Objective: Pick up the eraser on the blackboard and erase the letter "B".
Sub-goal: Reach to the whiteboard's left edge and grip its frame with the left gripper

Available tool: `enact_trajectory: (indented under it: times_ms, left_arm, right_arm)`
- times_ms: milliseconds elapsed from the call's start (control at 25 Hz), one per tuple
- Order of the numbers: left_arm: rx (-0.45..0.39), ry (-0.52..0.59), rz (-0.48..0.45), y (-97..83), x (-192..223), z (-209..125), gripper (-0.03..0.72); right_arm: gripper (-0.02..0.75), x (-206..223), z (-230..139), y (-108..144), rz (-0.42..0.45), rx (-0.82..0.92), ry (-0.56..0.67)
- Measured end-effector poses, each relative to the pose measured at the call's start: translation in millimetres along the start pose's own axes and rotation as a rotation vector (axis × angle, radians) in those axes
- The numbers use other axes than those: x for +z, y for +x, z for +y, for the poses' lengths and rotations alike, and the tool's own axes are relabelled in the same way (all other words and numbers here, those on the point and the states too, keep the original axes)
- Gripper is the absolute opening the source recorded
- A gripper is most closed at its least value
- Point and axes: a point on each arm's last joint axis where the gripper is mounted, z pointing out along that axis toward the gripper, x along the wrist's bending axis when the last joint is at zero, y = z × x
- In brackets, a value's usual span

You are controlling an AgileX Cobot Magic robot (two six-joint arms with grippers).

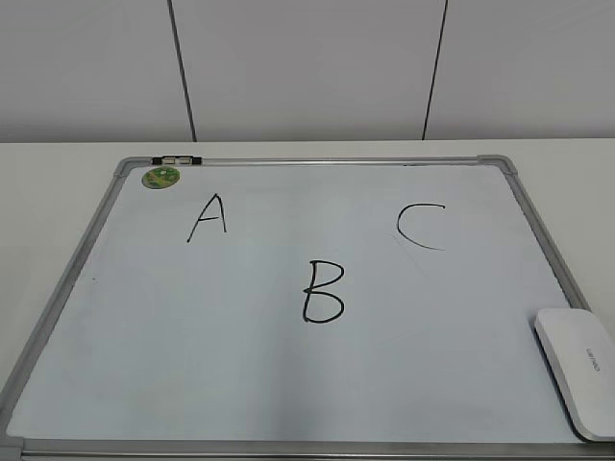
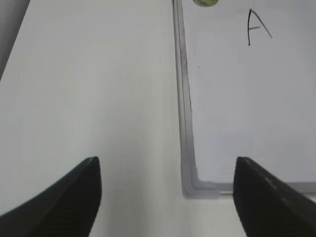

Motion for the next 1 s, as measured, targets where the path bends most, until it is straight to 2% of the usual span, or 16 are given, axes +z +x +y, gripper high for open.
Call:
enact_trajectory:
  times_ms: [160,560,720,1000]
  left_arm:
    - [-0.004,0.019,0.003,0.6,23.6,32.0,0.602]
    - [0.010,0.224,-0.013,0.3,105.9,99.4,0.594]
    - [0.018,0.331,-0.041,-1.1,146.8,113.4,0.594]
    - [-0.006,0.526,-0.094,-3.9,223.6,115.0,0.592]
  right_arm:
    - [0.591,0.0,0.0,0.0,0.000,0.000,0.000]
    - [0.591,0.0,0.0,0.0,0.000,0.000,0.000]
    - [0.591,0.0,0.0,0.0,0.000,0.000,0.000]
    - [0.591,0.0,0.0,0.0,0.000,0.000,0.000]
